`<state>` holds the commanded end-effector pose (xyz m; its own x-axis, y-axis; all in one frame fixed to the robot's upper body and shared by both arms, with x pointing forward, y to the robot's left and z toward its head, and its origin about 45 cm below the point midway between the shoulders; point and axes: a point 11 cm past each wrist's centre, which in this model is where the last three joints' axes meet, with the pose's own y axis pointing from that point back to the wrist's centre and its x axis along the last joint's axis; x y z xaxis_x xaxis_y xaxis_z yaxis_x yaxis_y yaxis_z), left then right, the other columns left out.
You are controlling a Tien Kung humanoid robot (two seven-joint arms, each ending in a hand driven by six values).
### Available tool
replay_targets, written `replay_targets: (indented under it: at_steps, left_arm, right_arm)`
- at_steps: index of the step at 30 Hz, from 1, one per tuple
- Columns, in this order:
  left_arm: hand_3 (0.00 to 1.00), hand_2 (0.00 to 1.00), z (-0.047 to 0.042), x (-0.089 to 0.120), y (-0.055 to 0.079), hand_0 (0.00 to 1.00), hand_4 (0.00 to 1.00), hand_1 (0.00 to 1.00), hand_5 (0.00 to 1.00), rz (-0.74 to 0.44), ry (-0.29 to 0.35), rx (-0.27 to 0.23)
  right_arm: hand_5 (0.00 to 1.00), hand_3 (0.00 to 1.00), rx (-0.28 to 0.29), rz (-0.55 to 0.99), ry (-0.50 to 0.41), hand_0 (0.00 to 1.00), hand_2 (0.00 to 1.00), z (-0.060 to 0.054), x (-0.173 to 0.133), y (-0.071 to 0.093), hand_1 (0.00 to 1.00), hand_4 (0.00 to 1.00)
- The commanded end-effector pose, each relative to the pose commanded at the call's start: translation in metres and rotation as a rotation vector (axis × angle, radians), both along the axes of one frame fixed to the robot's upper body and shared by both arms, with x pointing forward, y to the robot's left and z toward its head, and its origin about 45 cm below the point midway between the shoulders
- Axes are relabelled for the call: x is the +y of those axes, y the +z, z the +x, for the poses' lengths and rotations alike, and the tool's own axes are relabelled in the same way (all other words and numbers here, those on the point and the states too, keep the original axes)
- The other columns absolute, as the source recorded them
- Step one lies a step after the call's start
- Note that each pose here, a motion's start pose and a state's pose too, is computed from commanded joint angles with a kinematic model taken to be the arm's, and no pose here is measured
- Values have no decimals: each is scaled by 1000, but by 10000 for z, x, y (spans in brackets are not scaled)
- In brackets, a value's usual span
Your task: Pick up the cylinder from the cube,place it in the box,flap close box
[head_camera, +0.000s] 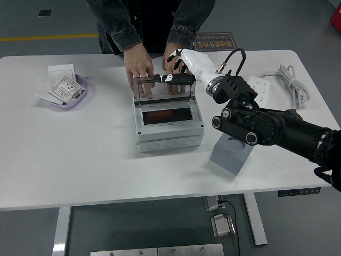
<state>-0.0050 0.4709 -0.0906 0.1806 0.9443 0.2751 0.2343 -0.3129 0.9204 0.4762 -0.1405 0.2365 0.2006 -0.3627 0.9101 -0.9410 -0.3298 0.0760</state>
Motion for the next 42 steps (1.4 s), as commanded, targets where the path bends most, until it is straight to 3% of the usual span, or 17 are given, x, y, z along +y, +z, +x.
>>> replay_targets:
  at_steps: [13, 25, 33, 34, 39, 40, 42]
  left_arm:
    - [557, 570, -19, -19, -11, 653, 455, 677, 30, -3, 6, -3]
    - [557, 570, -50, -30, -17, 654, 455, 677, 31, -5, 13, -4]
    - [557, 570, -75, -38, -21, 654, 457, 677, 31, -6, 20, -1]
    - [558, 571, -75, -39, -22, 654, 458, 677, 31, -6, 20, -2]
    - [558, 571, -72, -47, -26, 654, 458, 677, 31, -6, 20, -3]
    - [558, 571, -72, -50, -27, 653, 461, 679, 33, -7, 20, -3]
    - [558, 571, -73, -55, -29, 653, 461, 679, 33, -7, 20, -2]
  right_arm:
    - [760, 706, -10, -22, 83, 554, 581, -241, -8, -29, 488, 997]
    - [763, 706, 29, -34, 124, 546, 578, -511, -107, -193, 459, 988]
    - [764, 697, 48, -29, 142, 501, 575, -674, -156, -215, 444, 986]
    - [766, 489, 48, -26, 141, 425, 510, -681, -162, -211, 411, 982]
    - [766, 489, 38, -16, 121, 425, 510, -675, -227, -171, 411, 982]
    - [773, 434, 33, -14, 112, 410, 470, -668, -255, -155, 402, 982]
    - [773, 434, 22, -14, 89, 410, 470, -664, -335, -129, 402, 982]
